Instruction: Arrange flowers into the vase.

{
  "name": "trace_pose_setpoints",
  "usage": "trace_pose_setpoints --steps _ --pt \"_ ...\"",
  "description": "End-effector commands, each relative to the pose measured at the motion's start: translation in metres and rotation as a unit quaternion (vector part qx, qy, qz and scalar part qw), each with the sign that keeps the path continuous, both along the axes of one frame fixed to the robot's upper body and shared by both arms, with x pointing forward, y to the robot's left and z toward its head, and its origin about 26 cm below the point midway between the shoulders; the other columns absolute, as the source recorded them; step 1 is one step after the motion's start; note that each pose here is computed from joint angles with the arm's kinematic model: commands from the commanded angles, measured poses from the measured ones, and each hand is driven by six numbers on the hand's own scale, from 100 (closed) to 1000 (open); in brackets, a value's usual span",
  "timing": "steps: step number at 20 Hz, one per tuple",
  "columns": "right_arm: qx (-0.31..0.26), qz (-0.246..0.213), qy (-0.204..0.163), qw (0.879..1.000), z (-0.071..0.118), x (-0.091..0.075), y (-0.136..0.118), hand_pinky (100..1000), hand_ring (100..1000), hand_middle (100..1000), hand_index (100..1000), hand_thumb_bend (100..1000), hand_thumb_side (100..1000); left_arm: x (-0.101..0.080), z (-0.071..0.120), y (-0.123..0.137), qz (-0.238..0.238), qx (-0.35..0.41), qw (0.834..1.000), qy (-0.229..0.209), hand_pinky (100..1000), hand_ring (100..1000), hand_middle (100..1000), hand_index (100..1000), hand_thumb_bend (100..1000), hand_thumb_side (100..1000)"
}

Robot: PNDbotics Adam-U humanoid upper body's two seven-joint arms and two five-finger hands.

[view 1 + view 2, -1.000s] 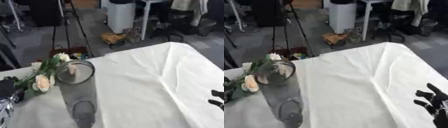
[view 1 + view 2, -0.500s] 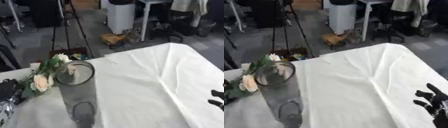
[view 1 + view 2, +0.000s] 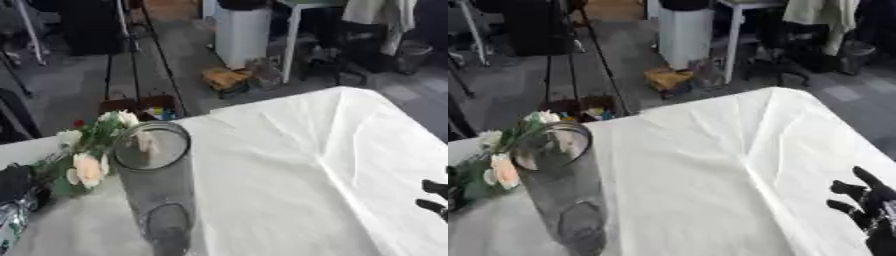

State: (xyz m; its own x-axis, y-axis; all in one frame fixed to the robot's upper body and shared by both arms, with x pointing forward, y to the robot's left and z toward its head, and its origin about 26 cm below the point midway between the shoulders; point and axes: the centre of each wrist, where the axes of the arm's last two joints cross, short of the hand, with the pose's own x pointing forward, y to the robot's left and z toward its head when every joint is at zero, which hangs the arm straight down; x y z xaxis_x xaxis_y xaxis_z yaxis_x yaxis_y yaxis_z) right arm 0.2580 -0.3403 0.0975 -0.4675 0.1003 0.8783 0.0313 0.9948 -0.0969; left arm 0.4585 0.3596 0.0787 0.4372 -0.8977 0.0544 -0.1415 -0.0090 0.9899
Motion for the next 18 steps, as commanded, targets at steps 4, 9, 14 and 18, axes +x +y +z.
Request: trace_pose_setpoints --steps 4,9,14,18 --pt "-0.015 0.001 -0.008 1.0 0.008 0.0 -0.003 773 908 673 962 100 1000 0.001 0.009 0.003 -0.003 -0.003 0.999 -0.049 100 100 100 256 1000 508" --pt "-0.015 0.0 -0.007 1.0 0.007 0.0 -0.003 773 908 673 962 100 1000 0.002 0.015 0.002 -0.012 -0.025 0.994 -0.101 100 100 100 148 1000 461" --pt "-0.014 0.0 -0.006 1.0 0.007 0.0 -0.004 774 908 673 962 100 1000 0.003 0.017 0.001 -0.029 -0.029 0.991 -0.13 100 100 100 131 1000 424" --pt "-0.014 -0.001 -0.004 1.0 0.006 -0.001 -0.004 774 908 673 962 100 1000 0.004 0.022 0.0 -0.041 -0.033 0.988 -0.146 100 100 100 134 1000 411"
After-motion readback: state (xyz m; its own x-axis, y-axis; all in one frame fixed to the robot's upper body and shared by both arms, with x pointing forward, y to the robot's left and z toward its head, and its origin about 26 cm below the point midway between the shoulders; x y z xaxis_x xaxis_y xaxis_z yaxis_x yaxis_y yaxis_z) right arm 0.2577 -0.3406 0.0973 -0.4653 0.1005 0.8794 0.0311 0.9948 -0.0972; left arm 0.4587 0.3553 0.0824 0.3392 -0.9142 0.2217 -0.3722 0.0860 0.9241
